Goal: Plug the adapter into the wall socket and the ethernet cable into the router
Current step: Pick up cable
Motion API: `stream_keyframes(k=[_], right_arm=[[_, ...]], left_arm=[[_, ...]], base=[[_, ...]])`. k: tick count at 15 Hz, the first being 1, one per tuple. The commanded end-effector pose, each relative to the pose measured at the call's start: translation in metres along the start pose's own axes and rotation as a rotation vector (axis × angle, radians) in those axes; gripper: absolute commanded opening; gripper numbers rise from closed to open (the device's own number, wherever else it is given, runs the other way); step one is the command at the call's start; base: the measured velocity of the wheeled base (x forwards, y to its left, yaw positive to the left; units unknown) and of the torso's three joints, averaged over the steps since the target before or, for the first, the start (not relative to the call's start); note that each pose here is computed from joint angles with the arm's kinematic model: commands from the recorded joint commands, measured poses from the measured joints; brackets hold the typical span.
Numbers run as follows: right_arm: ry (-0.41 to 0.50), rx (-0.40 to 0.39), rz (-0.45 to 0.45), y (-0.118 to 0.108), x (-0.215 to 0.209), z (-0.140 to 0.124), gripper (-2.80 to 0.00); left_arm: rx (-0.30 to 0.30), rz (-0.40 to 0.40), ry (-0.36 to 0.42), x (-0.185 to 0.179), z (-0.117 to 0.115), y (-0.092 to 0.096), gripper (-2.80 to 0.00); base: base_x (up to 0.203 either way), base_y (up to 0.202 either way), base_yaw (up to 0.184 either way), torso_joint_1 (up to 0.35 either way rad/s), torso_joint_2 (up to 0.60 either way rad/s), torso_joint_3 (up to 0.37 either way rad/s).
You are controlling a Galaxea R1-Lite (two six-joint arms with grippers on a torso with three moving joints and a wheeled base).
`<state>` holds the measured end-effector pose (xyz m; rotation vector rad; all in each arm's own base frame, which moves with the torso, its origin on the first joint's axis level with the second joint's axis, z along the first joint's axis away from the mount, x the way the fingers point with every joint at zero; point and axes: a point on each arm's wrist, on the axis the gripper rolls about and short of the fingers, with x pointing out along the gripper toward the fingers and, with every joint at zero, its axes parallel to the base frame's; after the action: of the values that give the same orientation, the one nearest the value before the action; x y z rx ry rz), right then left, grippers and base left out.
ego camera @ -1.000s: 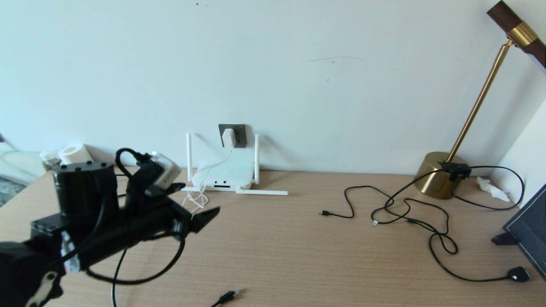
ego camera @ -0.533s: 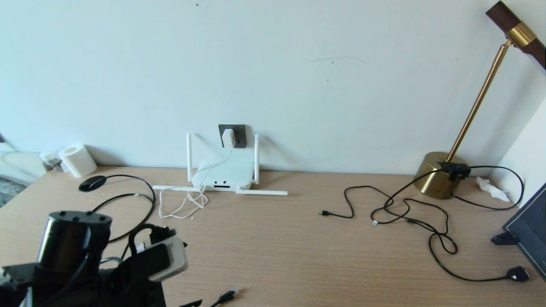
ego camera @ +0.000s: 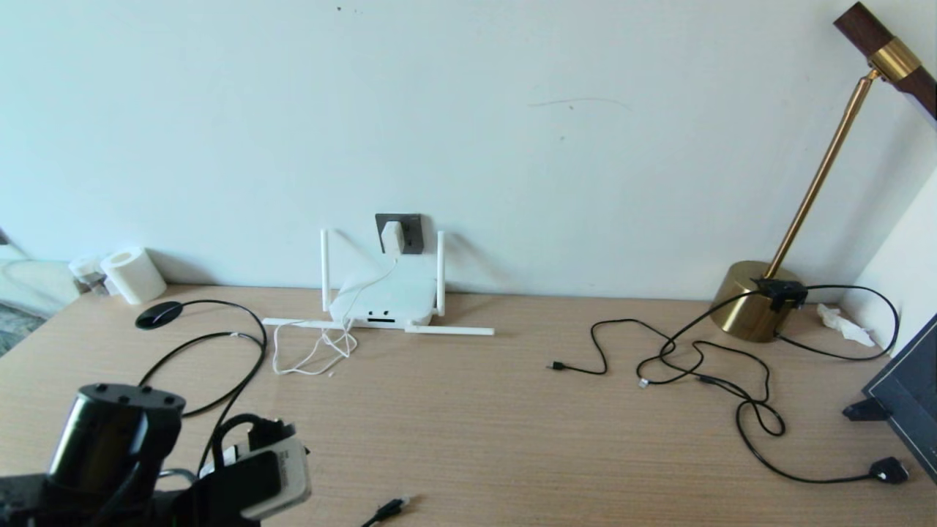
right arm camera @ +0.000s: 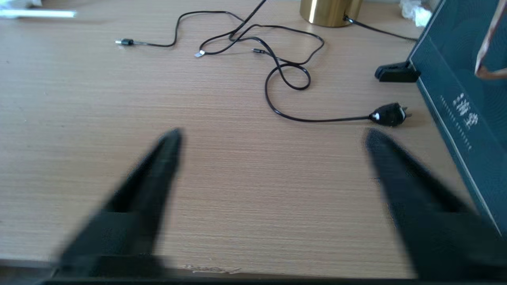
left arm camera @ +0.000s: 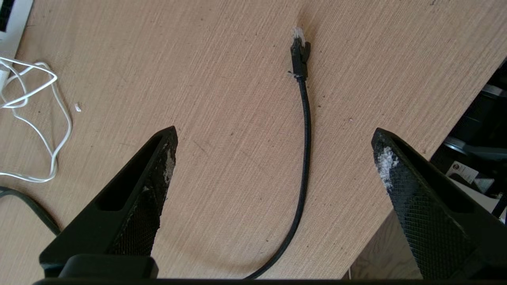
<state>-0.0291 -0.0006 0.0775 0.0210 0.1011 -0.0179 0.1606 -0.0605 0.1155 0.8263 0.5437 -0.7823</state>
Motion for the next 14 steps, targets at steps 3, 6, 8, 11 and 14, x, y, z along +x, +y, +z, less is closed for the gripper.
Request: stream_keyframes(k=[3, 6, 8, 11, 14], right_arm=[[0.0, 0.004, -0.001, 0.0, 0.0, 0.0, -2.8], [-0.003, 0.005, -0.002, 0.0, 0.0, 0.0, -2.8], [-0.003, 0.005, -0.002, 0.0, 0.0, 0.0, -2.8], [-0.004, 0.015, -0.001, 0.0, 0.0, 0.0, -2.8], [-0.003, 0.013, -0.002, 0.0, 0.0, 0.0, -2.8]], left_arm=[[0.047, -0.061, 0.057, 0.014, -0.002, 0.001, 0.0], [0.13, -0.133, 0.108, 0.013, 0.0, 0.003, 0.0], [0.159, -0.174, 0.134, 0.012, 0.002, 0.004, 0.0], [0.188, -0.189, 0.154, 0.031, 0.011, 0.016, 0.0], [0.191, -0.197, 0.176, 0.049, 0.017, 0.027, 0.0]], base=[[0.0, 0.0, 0.0, 0.0, 0.0, 0.0], [0.0, 0.0, 0.0, 0.0, 0.0, 0.0], [0.0, 0.0, 0.0, 0.0, 0.0, 0.0], [0.0, 0.0, 0.0, 0.0, 0.0, 0.0], [0.0, 0.0, 0.0, 0.0, 0.0, 0.0]])
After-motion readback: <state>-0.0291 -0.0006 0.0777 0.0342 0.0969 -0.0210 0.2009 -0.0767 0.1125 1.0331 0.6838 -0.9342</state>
